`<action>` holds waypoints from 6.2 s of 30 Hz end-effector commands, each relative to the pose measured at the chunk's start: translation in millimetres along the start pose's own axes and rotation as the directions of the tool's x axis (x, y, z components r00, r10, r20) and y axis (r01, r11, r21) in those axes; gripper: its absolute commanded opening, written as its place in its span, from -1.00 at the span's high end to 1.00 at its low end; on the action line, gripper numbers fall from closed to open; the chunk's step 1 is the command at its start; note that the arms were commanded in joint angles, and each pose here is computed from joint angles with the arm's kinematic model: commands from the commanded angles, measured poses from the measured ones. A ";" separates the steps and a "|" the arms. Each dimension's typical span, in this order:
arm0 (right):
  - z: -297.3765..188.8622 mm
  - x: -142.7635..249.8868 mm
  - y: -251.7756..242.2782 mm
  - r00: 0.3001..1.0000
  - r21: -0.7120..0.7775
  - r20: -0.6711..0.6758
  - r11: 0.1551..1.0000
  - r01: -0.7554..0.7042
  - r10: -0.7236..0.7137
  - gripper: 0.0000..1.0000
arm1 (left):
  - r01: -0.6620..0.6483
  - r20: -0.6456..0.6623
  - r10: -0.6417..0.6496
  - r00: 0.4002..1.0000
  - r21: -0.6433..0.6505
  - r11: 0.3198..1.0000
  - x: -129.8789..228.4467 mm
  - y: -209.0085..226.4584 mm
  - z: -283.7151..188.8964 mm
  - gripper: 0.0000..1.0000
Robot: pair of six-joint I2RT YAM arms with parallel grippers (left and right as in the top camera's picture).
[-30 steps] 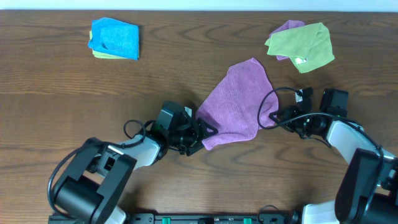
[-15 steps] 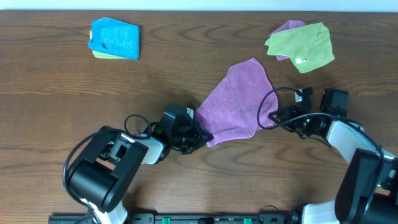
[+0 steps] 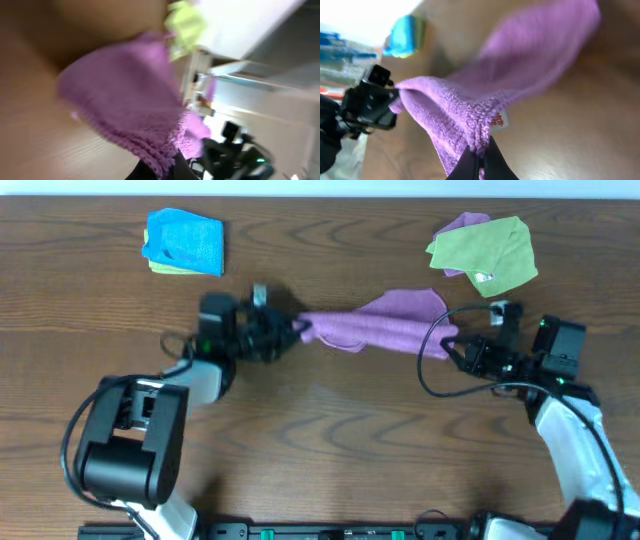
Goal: Fold the cloth
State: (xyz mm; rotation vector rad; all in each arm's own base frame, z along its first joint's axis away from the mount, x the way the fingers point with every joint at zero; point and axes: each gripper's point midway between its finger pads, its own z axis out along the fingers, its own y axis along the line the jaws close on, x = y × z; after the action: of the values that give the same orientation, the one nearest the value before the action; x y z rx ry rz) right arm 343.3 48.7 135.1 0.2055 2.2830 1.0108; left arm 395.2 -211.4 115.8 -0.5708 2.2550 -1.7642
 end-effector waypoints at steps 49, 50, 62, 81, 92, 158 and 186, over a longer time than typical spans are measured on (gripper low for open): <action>27.7 -7.3 -5.3 0.906 0.120 -0.419 0.985 0.125 -0.064 0.97 | -0.236 -0.378 0.131 0.916 -0.245 0.940 -24.1 15.0 -65.2 0.88; 28.0 -0.8 -9.0 0.901 0.124 -0.431 0.985 0.120 -0.056 0.97 | -0.238 -0.395 0.127 0.910 -0.248 0.939 -18.7 16.4 -66.9 0.88; 31.3 75.9 -43.9 0.852 0.149 -0.522 0.988 0.050 0.035 0.97 | -0.203 -0.532 -0.014 0.847 -0.348 0.916 45.0 59.9 -63.8 0.88; 26.5 99.7 -54.8 0.858 0.171 -0.513 0.982 0.079 0.021 0.97 | -0.143 -0.515 -0.098 0.852 -0.409 0.901 85.2 85.3 -69.5 0.88; 63.8 36.4 -50.5 0.953 0.201 -0.285 0.966 0.163 -0.102 0.97 | -0.103 -0.165 0.015 0.986 -0.541 0.835 9.3 63.2 -54.8 0.88; 128.8 -64.6 -46.8 0.988 0.211 -0.023 0.965 0.155 -0.154 -0.99 | -0.206 0.180 0.381 0.907 -0.600 0.773 -124.6 65.0 -16.7 -0.39; 84.4 6.3 -76.4 0.959 0.207 -0.083 0.946 -0.249 0.270 -0.99 | -0.323 -0.082 0.383 0.920 -0.713 0.622 -71.6 115.8 32.2 0.89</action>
State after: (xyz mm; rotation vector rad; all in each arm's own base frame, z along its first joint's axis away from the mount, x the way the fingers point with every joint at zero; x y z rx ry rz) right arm 404.9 46.0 40.5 0.4839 2.5049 0.8914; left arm 452.3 -191.4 4.7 -0.2581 2.6987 -0.6590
